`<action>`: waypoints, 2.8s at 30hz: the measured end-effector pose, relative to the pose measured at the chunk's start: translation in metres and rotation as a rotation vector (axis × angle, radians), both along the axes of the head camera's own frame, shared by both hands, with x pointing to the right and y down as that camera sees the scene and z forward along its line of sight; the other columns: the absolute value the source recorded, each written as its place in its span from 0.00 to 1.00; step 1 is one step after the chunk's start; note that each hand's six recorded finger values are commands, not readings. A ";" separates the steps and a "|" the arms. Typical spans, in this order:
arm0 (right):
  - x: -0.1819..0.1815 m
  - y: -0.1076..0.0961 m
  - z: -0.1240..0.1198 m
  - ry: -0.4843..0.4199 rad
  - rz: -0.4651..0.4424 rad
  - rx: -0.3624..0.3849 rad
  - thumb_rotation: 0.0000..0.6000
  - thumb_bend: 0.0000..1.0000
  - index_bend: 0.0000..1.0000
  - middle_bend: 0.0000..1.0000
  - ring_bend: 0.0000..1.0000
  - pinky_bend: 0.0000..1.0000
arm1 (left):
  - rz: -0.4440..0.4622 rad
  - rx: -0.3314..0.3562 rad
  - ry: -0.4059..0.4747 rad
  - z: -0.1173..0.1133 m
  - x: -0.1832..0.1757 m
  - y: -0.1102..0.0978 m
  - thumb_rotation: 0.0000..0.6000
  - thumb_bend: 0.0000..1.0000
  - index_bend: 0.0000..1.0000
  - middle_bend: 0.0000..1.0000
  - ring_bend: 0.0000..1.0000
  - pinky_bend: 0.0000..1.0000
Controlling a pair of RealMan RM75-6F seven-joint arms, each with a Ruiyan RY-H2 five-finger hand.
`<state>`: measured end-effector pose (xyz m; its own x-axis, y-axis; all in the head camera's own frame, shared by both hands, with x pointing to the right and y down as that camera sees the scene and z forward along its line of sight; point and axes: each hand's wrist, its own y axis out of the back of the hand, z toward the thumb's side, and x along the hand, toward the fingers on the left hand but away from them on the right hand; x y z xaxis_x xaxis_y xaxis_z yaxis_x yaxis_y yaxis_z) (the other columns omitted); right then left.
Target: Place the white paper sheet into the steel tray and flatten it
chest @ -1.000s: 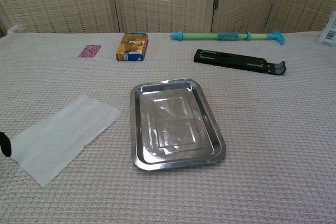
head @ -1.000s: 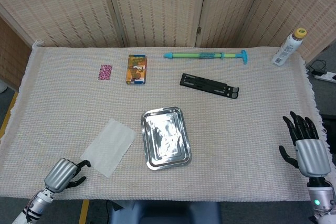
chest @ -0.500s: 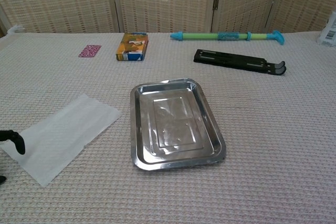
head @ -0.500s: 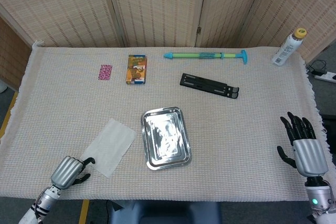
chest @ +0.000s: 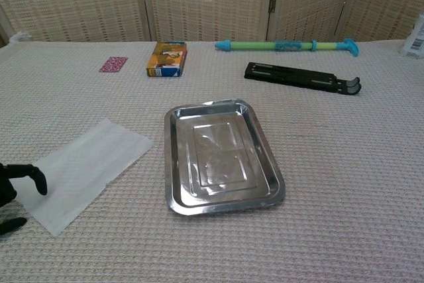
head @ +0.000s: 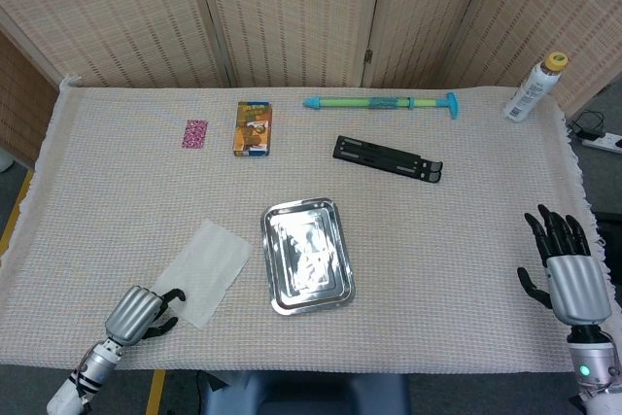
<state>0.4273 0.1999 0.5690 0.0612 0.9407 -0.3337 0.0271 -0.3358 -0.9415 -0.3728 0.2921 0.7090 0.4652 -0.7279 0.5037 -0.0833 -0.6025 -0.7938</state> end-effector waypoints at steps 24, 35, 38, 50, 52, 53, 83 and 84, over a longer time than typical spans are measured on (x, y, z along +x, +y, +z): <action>0.005 0.000 0.001 0.010 0.024 -0.021 1.00 0.40 0.00 0.00 0.00 0.00 | -0.067 0.122 0.148 0.003 0.027 -0.019 1.00 0.65 0.69 1.00 1.00 1.00; 0.003 0.002 -0.001 -0.005 0.023 -0.027 1.00 0.40 0.00 0.00 0.00 0.00 | -0.032 0.215 0.141 -0.010 0.024 -0.026 1.00 0.66 0.69 1.00 1.00 1.00; 0.002 0.003 -0.004 -0.013 0.022 -0.025 1.00 0.40 0.00 0.00 0.00 0.00 | -0.019 0.261 0.134 -0.018 0.024 -0.031 1.00 0.66 0.69 1.00 1.00 1.00; 0.002 0.010 -0.026 -0.045 0.010 0.024 1.00 0.40 0.00 0.00 0.00 0.00 | -0.015 0.501 0.149 -0.074 0.036 -0.075 1.00 0.66 0.69 1.00 1.00 1.00; 0.002 0.011 -0.028 -0.047 0.009 0.029 1.00 0.40 0.00 0.00 0.00 0.00 | -0.028 0.533 0.167 -0.086 0.045 -0.081 1.00 0.67 0.69 1.00 1.00 1.00; 0.002 0.011 -0.029 -0.048 0.009 0.034 1.00 0.40 0.00 0.00 0.00 0.00 | -0.032 0.544 0.174 -0.090 0.049 -0.083 1.00 0.67 0.69 1.00 1.00 1.00; 0.026 0.017 -0.075 -0.111 0.071 0.133 1.00 0.40 0.00 0.00 0.00 0.00 | 0.121 0.297 0.300 -0.040 0.214 -0.055 1.00 0.68 0.65 1.00 1.00 1.00; 0.028 0.016 -0.078 -0.115 0.076 0.141 1.00 0.40 0.00 0.00 0.00 0.00 | 0.118 0.300 0.300 -0.040 0.214 -0.055 1.00 0.68 0.65 1.00 1.00 1.00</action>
<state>0.4550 0.2162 0.4913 0.0188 0.9810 -0.1933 0.1578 -0.1938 -0.9683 -0.1586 0.2373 0.6688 0.6474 -0.7544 0.1082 -0.2809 -0.3682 -0.8863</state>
